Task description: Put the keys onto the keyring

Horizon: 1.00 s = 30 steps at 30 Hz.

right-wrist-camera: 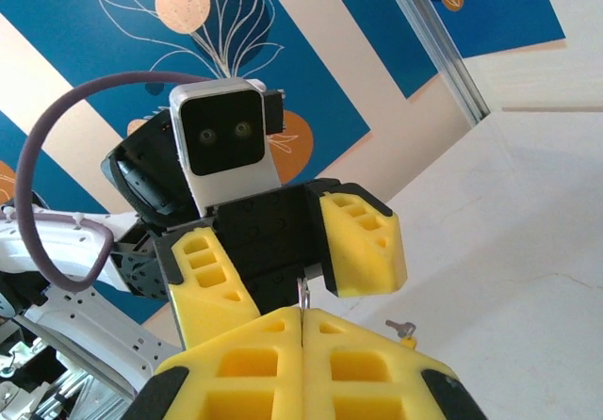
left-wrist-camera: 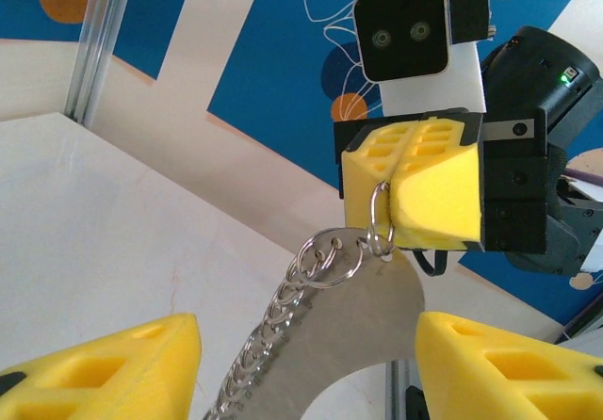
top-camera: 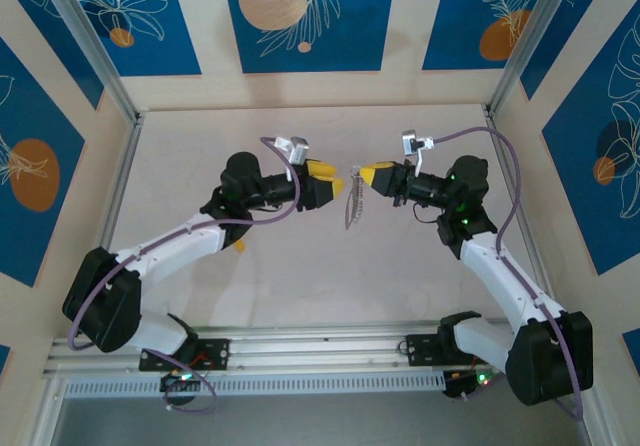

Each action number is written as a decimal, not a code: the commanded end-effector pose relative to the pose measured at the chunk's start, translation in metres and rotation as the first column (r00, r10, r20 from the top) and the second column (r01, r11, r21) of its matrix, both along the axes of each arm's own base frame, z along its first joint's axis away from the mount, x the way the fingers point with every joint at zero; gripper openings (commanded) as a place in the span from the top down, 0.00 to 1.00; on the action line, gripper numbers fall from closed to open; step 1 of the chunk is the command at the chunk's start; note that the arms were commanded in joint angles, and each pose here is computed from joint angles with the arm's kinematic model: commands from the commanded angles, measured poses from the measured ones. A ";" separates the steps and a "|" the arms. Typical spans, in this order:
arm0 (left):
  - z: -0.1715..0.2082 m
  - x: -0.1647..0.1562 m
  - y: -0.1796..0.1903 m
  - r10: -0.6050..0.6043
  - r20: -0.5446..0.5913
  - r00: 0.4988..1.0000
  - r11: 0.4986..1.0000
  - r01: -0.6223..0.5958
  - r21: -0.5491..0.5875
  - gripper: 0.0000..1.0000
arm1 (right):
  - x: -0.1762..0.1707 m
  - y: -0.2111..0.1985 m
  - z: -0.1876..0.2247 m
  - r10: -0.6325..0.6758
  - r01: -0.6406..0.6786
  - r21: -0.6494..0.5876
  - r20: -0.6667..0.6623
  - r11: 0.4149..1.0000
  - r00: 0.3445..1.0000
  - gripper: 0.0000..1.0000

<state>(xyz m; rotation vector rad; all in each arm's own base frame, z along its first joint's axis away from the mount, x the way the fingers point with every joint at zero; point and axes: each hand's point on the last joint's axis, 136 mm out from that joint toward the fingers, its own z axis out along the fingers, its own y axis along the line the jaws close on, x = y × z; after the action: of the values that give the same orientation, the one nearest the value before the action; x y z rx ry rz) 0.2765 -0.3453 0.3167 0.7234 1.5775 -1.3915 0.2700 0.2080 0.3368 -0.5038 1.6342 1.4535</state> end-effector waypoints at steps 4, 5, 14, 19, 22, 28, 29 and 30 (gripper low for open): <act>0.021 -0.007 0.007 -0.023 0.044 0.999 0.997 0.026 -0.068 0.39 | -0.002 -0.003 0.007 -0.023 0.023 0.017 0.025 1.000 0.999 1.00; 0.022 -0.008 0.007 -0.031 0.043 0.999 0.997 0.034 -0.076 0.41 | -0.002 -0.003 0.007 -0.024 0.024 0.017 0.027 1.000 0.999 1.00; 0.027 -0.011 0.002 -0.085 0.036 0.996 0.989 0.089 -0.114 0.47 | -0.005 0.001 0.008 -0.006 0.005 0.017 0.029 1.000 1.000 1.00; 0.032 -0.010 -0.002 -0.116 0.028 0.993 0.983 0.119 -0.141 0.50 | -0.008 0.007 0.008 0.025 -0.026 0.013 0.034 1.000 0.999 1.00; 0.032 -0.009 -0.004 -0.124 0.022 0.992 0.981 0.126 -0.149 0.51 | -0.009 0.011 0.009 0.036 -0.037 0.011 0.037 0.999 0.999 1.00; 0.033 -0.007 -0.005 -0.126 0.018 0.992 0.979 0.127 -0.158 0.52 | -0.010 0.014 0.009 0.048 -0.048 0.008 0.038 0.999 0.998 1.00; 0.033 -0.007 -0.005 -0.126 0.019 0.992 0.979 0.127 -0.160 0.52 | -0.010 0.015 0.009 0.049 -0.049 0.008 0.039 0.999 0.998 1.00; 0.033 -0.007 -0.006 -0.127 0.019 0.992 0.978 0.128 -0.162 0.53 | -0.010 0.016 0.009 0.052 -0.052 0.007 0.038 0.999 0.998 1.00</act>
<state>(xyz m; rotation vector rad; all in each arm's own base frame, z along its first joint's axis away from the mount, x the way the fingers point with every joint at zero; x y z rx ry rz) 0.2711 -0.3514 0.3285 0.7110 1.5024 -1.5772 0.2621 0.2205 0.3340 -0.5281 1.6430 1.4899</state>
